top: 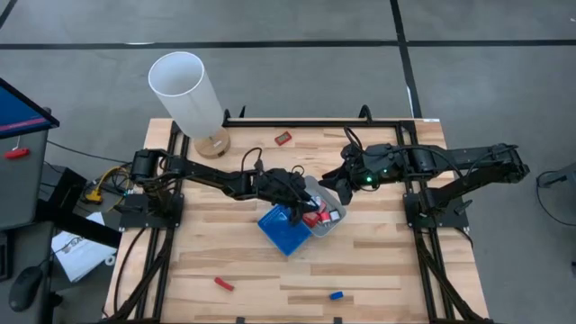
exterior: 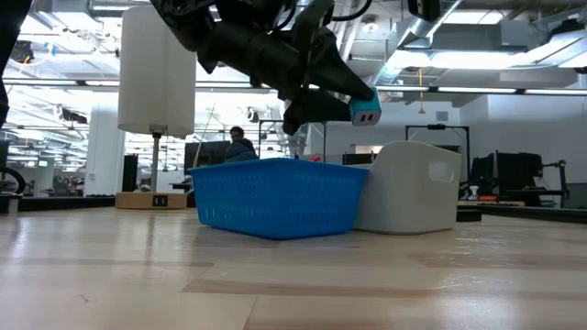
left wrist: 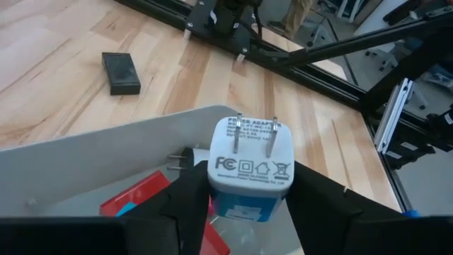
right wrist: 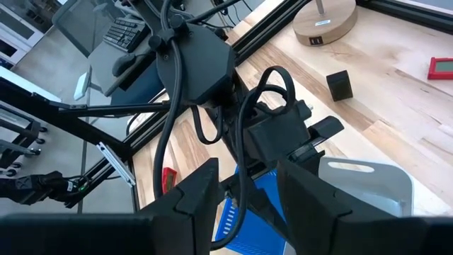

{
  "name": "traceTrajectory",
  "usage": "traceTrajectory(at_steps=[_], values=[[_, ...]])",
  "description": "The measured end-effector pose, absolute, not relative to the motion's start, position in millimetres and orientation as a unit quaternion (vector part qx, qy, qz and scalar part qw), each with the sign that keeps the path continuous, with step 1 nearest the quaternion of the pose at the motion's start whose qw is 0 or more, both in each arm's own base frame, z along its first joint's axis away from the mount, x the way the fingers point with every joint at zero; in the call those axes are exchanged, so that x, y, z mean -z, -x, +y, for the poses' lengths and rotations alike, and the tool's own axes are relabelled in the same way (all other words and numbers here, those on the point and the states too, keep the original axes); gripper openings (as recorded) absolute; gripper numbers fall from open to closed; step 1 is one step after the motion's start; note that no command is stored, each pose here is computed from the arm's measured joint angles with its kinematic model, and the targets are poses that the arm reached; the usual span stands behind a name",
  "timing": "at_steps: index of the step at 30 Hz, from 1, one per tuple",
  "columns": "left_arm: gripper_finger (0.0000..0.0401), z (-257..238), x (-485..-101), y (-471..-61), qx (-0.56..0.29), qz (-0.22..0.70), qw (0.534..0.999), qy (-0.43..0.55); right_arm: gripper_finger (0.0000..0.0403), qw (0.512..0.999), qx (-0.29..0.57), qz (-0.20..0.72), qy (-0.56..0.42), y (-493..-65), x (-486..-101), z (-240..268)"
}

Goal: Pick & Place Office items
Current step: Put the blue charger adapter into the gray bin, then put the left black digital timer into the blue bin

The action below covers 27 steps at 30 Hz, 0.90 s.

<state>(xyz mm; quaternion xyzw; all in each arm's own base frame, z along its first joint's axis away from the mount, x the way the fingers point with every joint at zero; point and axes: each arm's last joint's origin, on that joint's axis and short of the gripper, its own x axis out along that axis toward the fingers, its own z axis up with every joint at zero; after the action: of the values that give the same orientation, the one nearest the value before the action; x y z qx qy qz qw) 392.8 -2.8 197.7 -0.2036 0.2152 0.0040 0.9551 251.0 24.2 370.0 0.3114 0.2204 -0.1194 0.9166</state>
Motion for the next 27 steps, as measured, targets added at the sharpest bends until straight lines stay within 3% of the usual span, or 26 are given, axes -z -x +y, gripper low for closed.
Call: traceTrajectory(at_steps=[10, 19, 27], values=[[0.0154, -2.8, -198.3, -393.0, -0.003, 0.212, 0.956, 0.204, 0.0136, 0.917, 0.119, 0.220, -0.311, -251.0, -370.0, 24.2], [0.0168, -4.3, -199.7, -393.5, -0.001, 0.205, 0.957, 0.206, 0.0136, 0.917, 0.119, 0.220, -0.311, -251.0, -370.0, 24.2], [0.0125, -19.0, -199.5, -393.1, -0.003, 0.206, 0.959, 0.193, 0.0136, 0.917, 0.119, 0.220, -0.311, -251.0, -370.0, 24.2]])
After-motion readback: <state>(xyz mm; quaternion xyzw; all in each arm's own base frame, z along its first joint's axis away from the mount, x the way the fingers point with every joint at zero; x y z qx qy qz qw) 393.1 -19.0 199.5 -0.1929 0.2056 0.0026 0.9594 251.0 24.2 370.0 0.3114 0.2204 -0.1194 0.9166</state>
